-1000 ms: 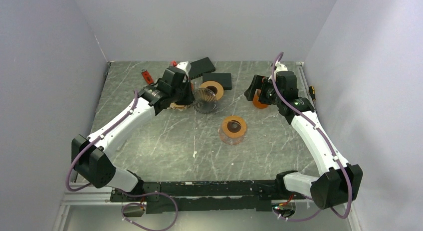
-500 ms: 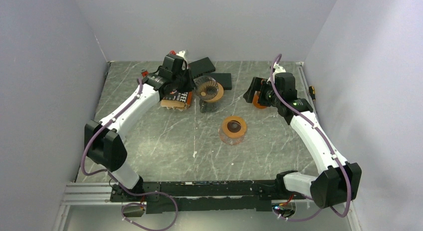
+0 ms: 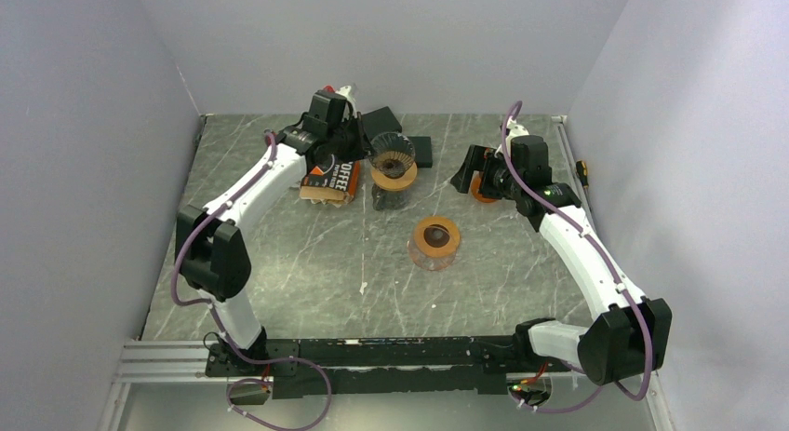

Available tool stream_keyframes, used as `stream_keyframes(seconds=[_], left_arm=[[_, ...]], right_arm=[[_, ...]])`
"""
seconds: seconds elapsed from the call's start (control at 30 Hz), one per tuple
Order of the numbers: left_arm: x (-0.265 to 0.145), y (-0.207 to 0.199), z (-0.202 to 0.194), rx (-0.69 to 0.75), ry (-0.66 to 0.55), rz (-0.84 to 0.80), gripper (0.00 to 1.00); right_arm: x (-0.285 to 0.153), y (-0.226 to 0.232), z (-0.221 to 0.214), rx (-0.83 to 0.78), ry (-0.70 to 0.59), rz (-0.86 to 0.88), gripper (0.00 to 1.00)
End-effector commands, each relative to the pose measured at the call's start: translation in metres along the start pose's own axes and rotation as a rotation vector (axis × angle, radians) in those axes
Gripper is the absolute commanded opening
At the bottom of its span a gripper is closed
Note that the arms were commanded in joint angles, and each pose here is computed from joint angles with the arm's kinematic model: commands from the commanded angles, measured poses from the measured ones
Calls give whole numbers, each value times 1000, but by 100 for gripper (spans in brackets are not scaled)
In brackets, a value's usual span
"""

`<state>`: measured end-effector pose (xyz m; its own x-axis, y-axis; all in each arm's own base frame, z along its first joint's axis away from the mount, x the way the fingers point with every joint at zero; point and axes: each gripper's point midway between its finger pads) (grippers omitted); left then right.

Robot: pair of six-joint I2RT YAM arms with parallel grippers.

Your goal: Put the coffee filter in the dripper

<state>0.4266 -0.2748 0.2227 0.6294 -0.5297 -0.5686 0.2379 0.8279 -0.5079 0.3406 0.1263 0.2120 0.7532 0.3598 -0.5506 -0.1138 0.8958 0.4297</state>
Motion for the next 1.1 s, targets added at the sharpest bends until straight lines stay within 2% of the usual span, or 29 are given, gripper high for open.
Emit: stream_keyframes(seconds=[0.0,0.5,1.07], left_arm=[[2,-24,31,15,-75,-104,0],[28,1,20,-60,-38,-105,0],[30,8,3,-53,13,-101,0]], right_arm=[[2,5,11,-18,-39,28,100],[6,9,10,-19,-22,55,100],[15,18,10,3,-1,109,100]])
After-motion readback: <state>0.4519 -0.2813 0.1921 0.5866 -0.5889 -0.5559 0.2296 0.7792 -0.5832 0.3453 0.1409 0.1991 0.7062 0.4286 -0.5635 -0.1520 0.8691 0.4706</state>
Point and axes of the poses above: each gripper's point midway between its finger pads, its own x axis out along the fingers, its own y axis along the line the jaws close on, z = x × y, and after that the axes turned 2 degrees about x, right-handed
